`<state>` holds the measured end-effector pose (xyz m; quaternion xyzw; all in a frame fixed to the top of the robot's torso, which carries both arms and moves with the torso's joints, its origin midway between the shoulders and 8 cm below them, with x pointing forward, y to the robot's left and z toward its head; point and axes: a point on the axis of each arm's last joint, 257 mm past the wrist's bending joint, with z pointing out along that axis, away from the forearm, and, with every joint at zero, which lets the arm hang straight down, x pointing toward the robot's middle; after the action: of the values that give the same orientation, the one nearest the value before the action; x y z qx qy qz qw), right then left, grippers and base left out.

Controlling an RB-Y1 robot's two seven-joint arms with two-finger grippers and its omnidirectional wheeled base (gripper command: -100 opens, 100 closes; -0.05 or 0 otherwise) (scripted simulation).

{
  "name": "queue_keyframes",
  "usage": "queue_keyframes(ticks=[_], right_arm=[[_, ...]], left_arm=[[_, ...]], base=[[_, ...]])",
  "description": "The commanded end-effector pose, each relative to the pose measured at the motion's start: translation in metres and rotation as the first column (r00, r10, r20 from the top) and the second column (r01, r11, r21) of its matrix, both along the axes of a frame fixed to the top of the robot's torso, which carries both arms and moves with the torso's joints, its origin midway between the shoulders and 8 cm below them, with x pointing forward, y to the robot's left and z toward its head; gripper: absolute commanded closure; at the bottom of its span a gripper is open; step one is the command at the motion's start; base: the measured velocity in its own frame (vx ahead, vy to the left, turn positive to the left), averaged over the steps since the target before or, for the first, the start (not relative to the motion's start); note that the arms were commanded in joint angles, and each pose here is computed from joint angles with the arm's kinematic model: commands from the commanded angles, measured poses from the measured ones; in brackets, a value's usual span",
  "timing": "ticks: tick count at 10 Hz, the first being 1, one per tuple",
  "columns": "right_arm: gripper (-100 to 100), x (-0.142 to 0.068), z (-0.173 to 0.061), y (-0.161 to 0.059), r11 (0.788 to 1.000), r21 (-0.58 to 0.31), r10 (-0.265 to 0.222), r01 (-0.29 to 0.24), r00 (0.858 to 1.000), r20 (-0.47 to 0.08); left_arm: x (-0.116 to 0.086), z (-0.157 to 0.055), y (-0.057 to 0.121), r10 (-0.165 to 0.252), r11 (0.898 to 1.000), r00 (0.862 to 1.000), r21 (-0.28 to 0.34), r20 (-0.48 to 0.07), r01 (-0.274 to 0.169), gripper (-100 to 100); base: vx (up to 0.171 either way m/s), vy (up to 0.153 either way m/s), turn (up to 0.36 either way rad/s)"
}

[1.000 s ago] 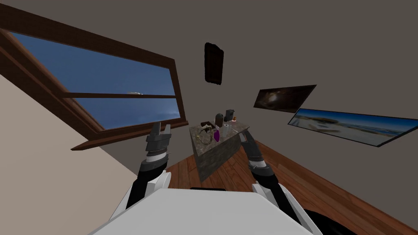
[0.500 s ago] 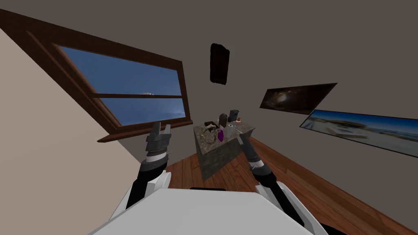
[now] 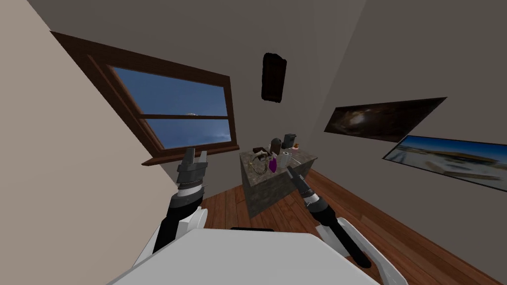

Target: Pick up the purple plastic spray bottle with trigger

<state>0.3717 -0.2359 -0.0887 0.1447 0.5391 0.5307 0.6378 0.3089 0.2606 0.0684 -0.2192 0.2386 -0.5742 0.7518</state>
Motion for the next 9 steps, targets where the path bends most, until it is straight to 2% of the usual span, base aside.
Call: queue_keyframes(ticks=[1, 2, 3, 5, 6, 9], right_arm=[[-100, 0.001, -0.012, -0.003, 0.999, -0.04, 0.011, -0.012, 1.0, -0.024], [-100, 0.005, -0.026, -0.009, 0.997, -0.077, 0.013, -0.017, 0.998, -0.056], [-100, 0.004, -0.026, -0.009, 0.996, -0.086, 0.017, -0.022, 0.998, -0.057], [-100, 0.01, -0.054, -0.024, 0.986, -0.162, 0.011, -0.031, 0.992, -0.123], [-100, 0.009, -0.054, -0.024, 0.982, -0.182, 0.018, -0.041, 0.992, -0.126], [-100, 0.013, -0.082, -0.045, 0.961, -0.27, 0.0, -0.054, 0.981, -0.196]], left_arm=[[0.0, 0.0, 0.0, 0.0, 1.0, 1.0, 0.0, 0.0, 0.0, 0], [0.0, 0.0, 0.0, 0.0, 1.0, 1.0, 0.0, 0.0, 0.0, 0], [0.0, 0.0, 0.0, 0.0, 1.0, 1.0, 0.0, 0.0, 0.0, 0], [0.0, 0.0, 0.0, 0.0, 1.0, 1.0, 0.0, 0.0, 0.0, 0], [0.0, 0.0, 0.0, 0.0, 1.0, 1.0, 0.0, 0.0, 0.0, 0], [0.0, 0.0, 0.0, 0.0, 1.0, 1.0, 0.0, 0.0, 0.0, 0]], base=[[-0.015, 0.034, 0.085], [-0.022, 0.038, 0.128], [-0.013, 0.029, 0.068], [-0.009, 0.042, 0.175], [-0.008, 0.038, 0.069], [-0.006, 0.033, 0.098]])
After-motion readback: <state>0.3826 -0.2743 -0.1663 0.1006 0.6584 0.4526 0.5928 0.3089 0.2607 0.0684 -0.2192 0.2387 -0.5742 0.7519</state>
